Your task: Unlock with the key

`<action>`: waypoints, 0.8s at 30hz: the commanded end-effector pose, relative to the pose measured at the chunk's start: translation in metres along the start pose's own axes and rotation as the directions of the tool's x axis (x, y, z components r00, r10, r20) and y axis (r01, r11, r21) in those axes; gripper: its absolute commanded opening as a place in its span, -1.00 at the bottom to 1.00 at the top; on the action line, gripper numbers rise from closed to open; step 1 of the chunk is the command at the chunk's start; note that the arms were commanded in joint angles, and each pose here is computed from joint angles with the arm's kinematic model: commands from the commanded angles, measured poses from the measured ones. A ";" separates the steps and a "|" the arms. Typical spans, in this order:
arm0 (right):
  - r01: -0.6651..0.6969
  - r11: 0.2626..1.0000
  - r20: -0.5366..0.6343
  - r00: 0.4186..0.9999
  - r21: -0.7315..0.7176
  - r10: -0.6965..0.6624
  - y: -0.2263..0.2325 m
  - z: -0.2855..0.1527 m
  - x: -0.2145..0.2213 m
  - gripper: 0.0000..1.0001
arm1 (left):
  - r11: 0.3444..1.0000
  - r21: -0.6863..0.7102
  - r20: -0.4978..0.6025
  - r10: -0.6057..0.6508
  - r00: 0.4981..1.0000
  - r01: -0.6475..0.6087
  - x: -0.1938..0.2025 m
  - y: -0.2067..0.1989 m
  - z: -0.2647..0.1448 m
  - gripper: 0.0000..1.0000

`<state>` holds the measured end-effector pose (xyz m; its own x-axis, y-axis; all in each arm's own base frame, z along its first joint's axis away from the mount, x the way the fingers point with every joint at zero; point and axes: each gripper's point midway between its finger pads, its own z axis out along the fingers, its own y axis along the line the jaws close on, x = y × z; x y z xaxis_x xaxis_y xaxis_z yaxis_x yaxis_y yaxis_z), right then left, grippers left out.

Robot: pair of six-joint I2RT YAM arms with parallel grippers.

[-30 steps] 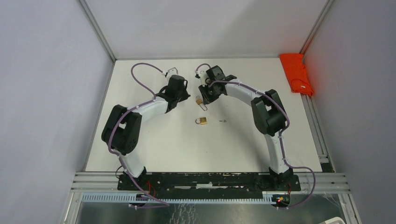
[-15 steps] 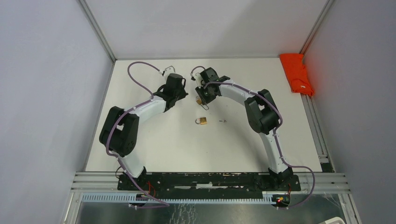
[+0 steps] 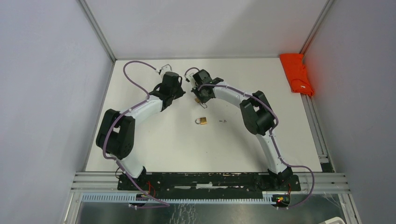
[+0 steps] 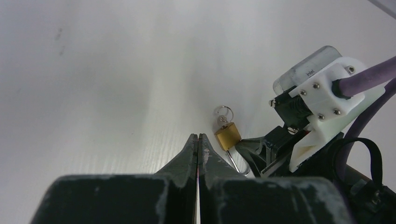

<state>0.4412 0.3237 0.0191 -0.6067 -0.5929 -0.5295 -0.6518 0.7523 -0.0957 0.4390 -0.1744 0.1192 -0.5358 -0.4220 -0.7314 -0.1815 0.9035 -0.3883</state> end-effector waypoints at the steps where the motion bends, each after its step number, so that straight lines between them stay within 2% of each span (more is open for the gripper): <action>1: -0.011 1.000 -0.029 1.000 -0.014 0.011 0.000 -0.006 0.016 -1.00 | 0.994 0.089 -0.068 -0.051 0.996 0.057 0.005 -0.007 0.005 -0.96; 5: -0.072 0.990 0.075 0.994 -0.122 0.082 0.001 -0.030 -0.013 -1.00 | 0.953 0.254 -0.172 -0.126 0.977 0.168 0.015 -0.015 0.018 -0.94; 7: -0.111 0.979 0.119 0.984 -0.174 0.132 0.002 -0.042 -0.024 -1.00 | 0.940 0.295 -0.208 -0.113 0.972 0.172 0.021 -0.020 0.022 -0.90; 12: -0.104 0.963 0.216 0.963 -0.250 0.160 0.007 -0.067 -0.040 -1.00 | 0.891 0.406 -0.302 -0.078 0.950 0.202 0.035 -0.043 0.024 -0.76; 16: -0.084 0.961 0.256 0.954 -0.264 0.154 0.009 -0.077 -0.046 -1.00 | 0.865 0.450 -0.341 -0.065 0.938 0.224 0.041 -0.053 0.024 -0.59; 24: -0.070 0.951 0.284 0.945 -0.302 0.160 0.015 -0.083 -0.053 -1.00 | 0.823 0.500 -0.383 -0.069 0.921 0.270 0.048 -0.063 0.023 -0.41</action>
<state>0.4253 0.3309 0.0842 -0.5971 -0.4044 -0.6928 -0.6876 0.7027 0.1825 0.4341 -0.2380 0.0716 -0.8014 -0.4083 -0.4371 0.0592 0.6730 -0.7373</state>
